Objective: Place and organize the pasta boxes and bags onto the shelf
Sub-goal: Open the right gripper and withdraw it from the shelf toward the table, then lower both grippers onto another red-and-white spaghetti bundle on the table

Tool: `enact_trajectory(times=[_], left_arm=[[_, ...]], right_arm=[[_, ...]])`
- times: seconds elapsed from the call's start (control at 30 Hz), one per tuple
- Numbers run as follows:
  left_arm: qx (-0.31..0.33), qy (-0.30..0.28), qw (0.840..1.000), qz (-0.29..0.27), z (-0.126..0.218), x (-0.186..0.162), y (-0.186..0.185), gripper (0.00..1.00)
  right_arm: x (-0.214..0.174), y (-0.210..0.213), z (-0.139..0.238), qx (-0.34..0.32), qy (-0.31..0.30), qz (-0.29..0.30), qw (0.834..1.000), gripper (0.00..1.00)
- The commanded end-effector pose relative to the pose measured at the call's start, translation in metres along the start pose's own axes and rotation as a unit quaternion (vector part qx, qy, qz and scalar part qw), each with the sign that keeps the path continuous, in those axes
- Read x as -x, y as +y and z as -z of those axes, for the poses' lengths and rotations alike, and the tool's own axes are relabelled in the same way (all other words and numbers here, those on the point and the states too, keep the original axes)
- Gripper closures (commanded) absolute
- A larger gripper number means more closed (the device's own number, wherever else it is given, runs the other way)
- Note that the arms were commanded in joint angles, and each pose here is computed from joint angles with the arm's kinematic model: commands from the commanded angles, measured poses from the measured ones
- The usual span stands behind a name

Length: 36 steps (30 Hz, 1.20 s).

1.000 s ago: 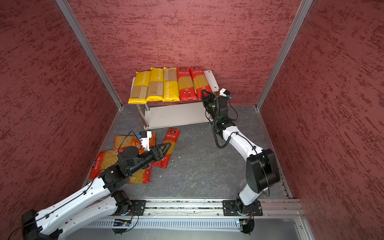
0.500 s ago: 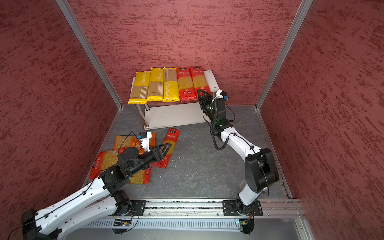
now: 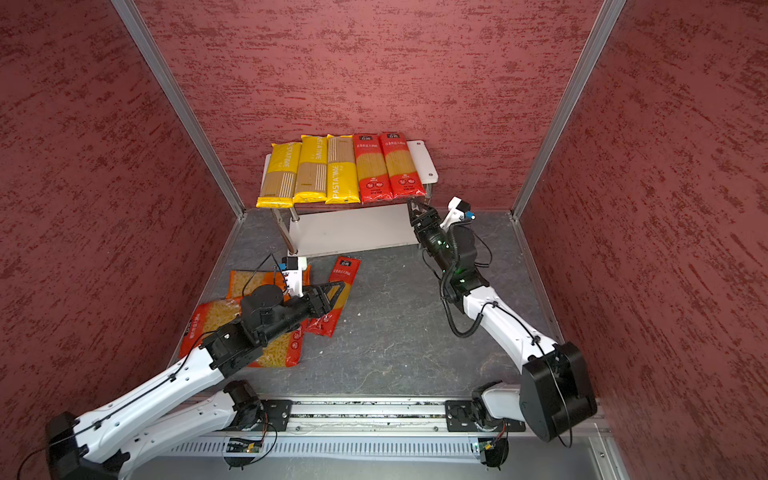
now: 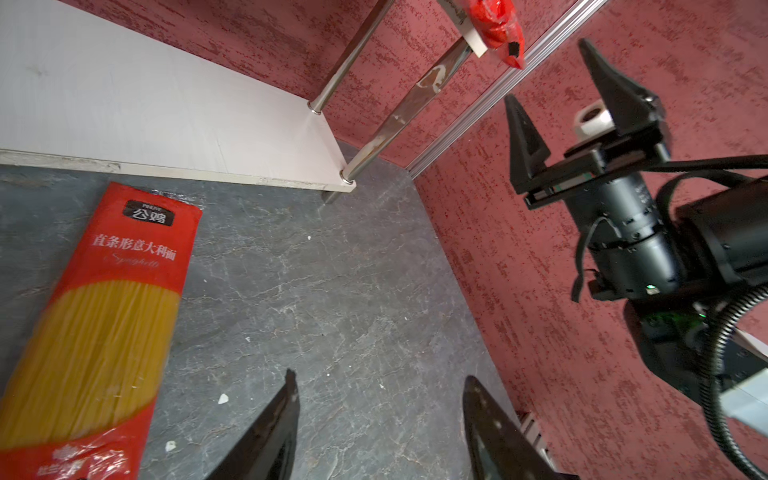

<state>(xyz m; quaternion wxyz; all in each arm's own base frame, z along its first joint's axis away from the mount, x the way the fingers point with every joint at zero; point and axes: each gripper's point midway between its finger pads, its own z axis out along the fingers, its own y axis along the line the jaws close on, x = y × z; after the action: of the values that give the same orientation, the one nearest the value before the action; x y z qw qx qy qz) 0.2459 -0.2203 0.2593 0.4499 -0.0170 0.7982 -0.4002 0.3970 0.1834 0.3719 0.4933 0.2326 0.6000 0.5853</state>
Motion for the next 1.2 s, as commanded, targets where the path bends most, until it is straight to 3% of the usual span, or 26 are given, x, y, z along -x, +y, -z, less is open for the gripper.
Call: enact_trajectory(times=[0.0,0.2,0.4,0.7,0.87,1.17], left_arm=[[0.028,0.037,0.998,-0.033,-0.004,-0.010,0.019,0.35],[0.077,0.096,0.992,-0.033,-0.014,-0.036,0.063,0.35],[0.120,0.160,0.980,0.016,-0.020,-0.063,0.110,0.36],[0.203,0.196,0.959,0.018,-0.024,-0.082,0.158,0.37],[0.236,0.191,0.953,0.015,-0.032,-0.071,0.177,0.38],[0.225,0.206,0.952,0.026,-0.042,-0.086,0.184,0.50]], right_arm=[[-0.012,-0.012,0.020,-0.010,0.021,0.015,1.000,0.37],[-0.052,-0.067,0.054,-0.077,0.065,0.010,0.995,0.41],[-0.118,-0.122,0.075,-0.151,0.127,0.022,0.980,0.44],[-0.229,-0.158,0.065,-0.214,0.237,0.052,0.946,0.45],[-0.287,-0.181,0.057,-0.230,0.290,0.025,0.929,0.45],[-0.326,-0.209,0.037,-0.253,0.304,0.003,0.919,0.47]])
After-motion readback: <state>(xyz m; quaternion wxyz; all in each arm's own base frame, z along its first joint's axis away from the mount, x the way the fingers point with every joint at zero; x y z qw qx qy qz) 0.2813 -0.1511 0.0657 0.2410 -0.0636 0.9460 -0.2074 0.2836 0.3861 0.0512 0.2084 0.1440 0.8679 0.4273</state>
